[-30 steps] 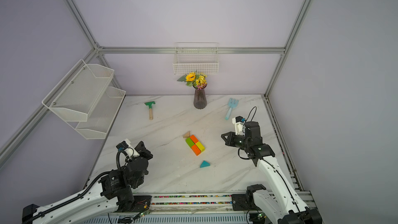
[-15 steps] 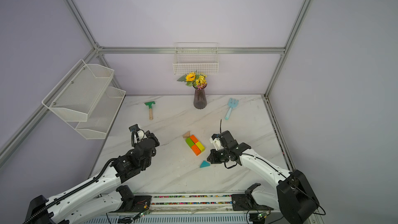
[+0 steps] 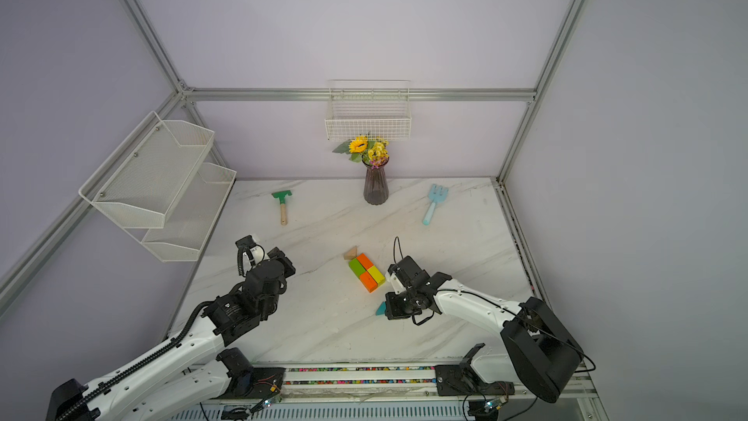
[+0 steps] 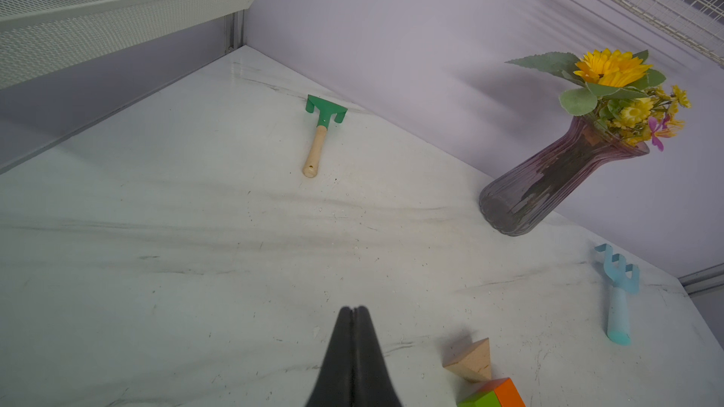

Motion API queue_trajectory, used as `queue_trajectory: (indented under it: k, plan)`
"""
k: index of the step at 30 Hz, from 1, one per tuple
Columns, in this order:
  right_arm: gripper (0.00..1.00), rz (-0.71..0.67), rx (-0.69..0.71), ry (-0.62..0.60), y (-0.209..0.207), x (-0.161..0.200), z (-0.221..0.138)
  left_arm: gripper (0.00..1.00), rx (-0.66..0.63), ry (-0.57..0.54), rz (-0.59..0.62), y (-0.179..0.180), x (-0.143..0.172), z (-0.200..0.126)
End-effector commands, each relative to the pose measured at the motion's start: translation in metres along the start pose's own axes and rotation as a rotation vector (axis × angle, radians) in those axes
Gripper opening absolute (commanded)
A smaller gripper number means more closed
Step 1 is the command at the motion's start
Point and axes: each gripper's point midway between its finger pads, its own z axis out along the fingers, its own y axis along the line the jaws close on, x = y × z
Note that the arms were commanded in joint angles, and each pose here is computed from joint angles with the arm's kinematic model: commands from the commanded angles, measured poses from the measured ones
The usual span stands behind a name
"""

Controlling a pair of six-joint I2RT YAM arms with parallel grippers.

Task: Assemble a piece of candy with building blocks
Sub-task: Assemble the building block at the center of the board.

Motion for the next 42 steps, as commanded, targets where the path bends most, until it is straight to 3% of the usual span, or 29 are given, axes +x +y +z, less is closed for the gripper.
queue_trajectory:
  k: [1, 11, 27, 42]
  plan:
    - [0.0, 0.016, 0.044, -0.022, -0.008, -0.007, 0.009, 0.0, 0.007, -0.014, -0.04, -0.003, -0.008, 0.0]
    - [0.0, -0.026, 0.022, -0.077, 0.007, -0.035, 0.008, 0.0, -0.017, 0.001, -0.04, 0.005, -0.004, -0.001]
    - [0.0, -0.033, -0.016, -0.095, 0.018, -0.042, 0.004, 0.0, -0.024, 0.031, -0.036, 0.008, 0.004, 0.002]
    - [0.0, -0.057, -0.127, -0.111, 0.073, -0.035, -0.017, 0.0, -0.029, 0.048, -0.047, 0.013, 0.008, 0.001]
